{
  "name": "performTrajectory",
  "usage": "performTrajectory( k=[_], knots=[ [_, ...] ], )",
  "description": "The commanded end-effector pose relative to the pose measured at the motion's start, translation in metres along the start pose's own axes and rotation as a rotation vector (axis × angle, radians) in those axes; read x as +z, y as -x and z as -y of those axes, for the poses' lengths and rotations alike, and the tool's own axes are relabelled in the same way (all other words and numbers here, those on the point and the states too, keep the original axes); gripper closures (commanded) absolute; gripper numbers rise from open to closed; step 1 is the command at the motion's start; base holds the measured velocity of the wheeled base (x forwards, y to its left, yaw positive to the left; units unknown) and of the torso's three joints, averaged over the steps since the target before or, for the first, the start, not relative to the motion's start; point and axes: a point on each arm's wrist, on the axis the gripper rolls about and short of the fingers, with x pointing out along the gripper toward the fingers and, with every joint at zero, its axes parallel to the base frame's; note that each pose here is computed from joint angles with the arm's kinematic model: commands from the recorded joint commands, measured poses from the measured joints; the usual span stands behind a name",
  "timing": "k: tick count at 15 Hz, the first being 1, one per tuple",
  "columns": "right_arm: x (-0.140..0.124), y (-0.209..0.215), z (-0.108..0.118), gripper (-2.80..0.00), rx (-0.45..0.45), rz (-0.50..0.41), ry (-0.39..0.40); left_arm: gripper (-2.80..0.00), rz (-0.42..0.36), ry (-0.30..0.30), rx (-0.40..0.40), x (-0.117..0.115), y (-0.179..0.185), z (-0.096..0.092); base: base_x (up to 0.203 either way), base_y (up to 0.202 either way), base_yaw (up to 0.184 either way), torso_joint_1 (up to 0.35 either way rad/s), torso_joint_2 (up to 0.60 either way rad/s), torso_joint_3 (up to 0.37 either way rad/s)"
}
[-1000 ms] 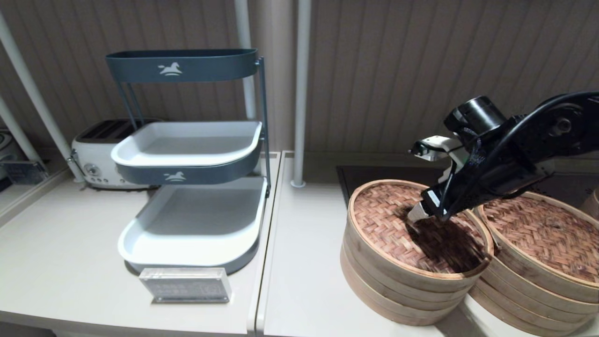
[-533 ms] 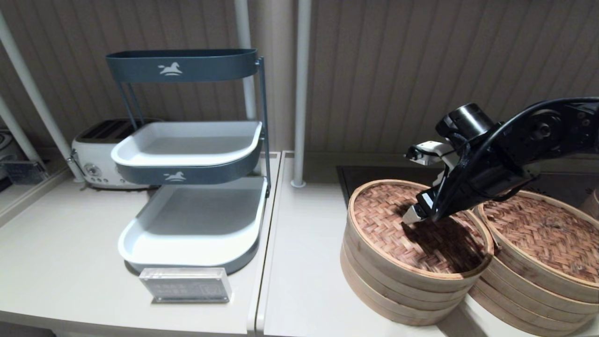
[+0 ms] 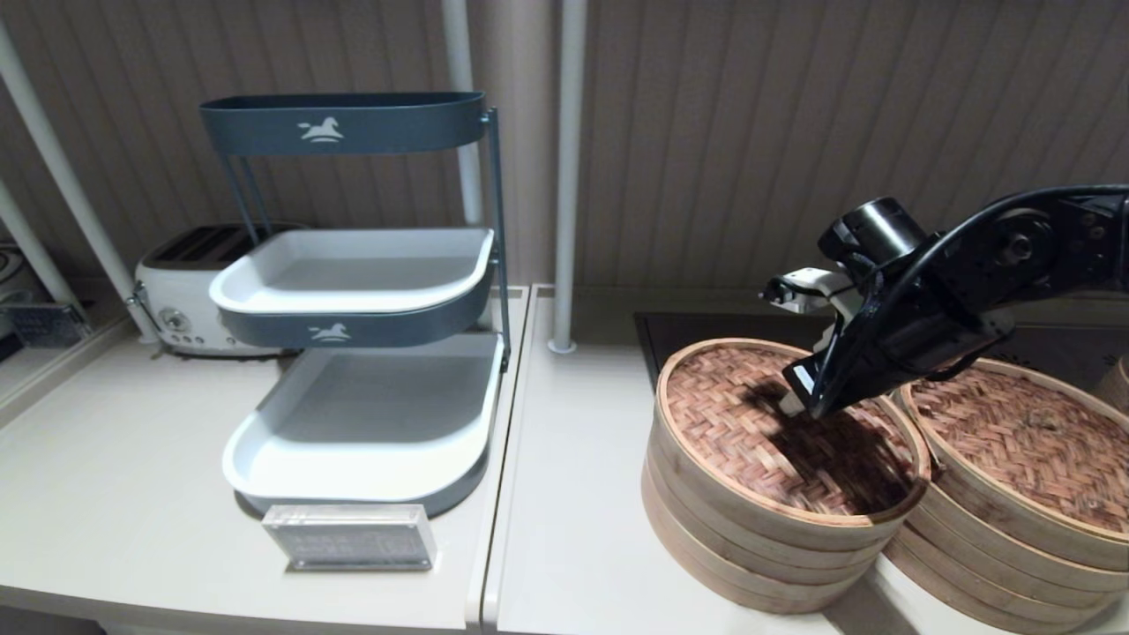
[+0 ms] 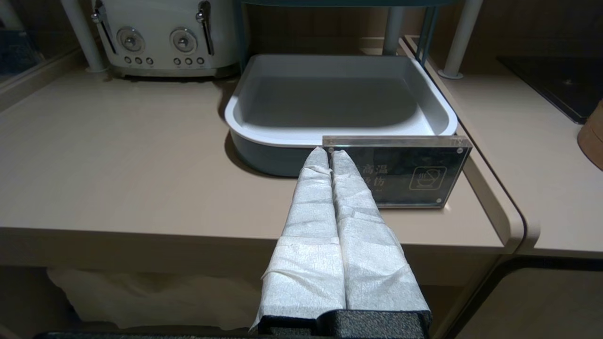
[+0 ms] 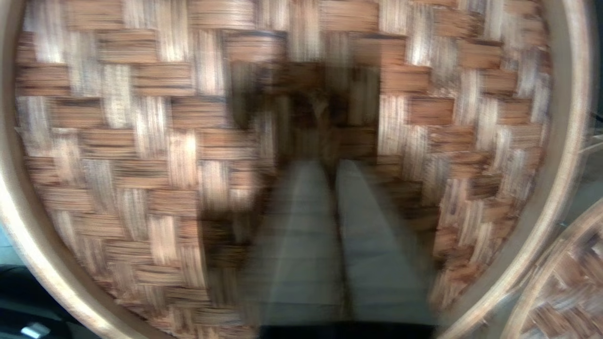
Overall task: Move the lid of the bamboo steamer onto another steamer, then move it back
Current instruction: Pick up the steamer
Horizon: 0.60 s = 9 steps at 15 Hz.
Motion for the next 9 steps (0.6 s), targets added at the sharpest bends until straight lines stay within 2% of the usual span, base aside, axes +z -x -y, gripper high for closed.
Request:
performTrajectory(
  k=[1,7,9],
  knots=[
    [-0.0003,0.0012,-0.0007,0.00,0.001,-0.001,0.004,0.00,-0.025,0.000,0.000,-0.0078,-0.0016,0.0001,0.000,0.000,0.000,0.000,0.00,0.000],
    [0.0013,0.0030,-0.0024,0.00,0.003,0.009,0.008,0.00,-0.024,0.000,-0.001,-0.0078,-0.0015,0.0001,0.000,0.000,0.000,0.000,0.00,0.000],
    [0.0048,0.0082,-0.0015,0.00,-0.004,0.038,0.005,0.00,-0.025,0.001,-0.001,-0.0078,-0.0016,0.0001,0.000,0.000,0.000,0.000,0.00,0.000]
  ],
)
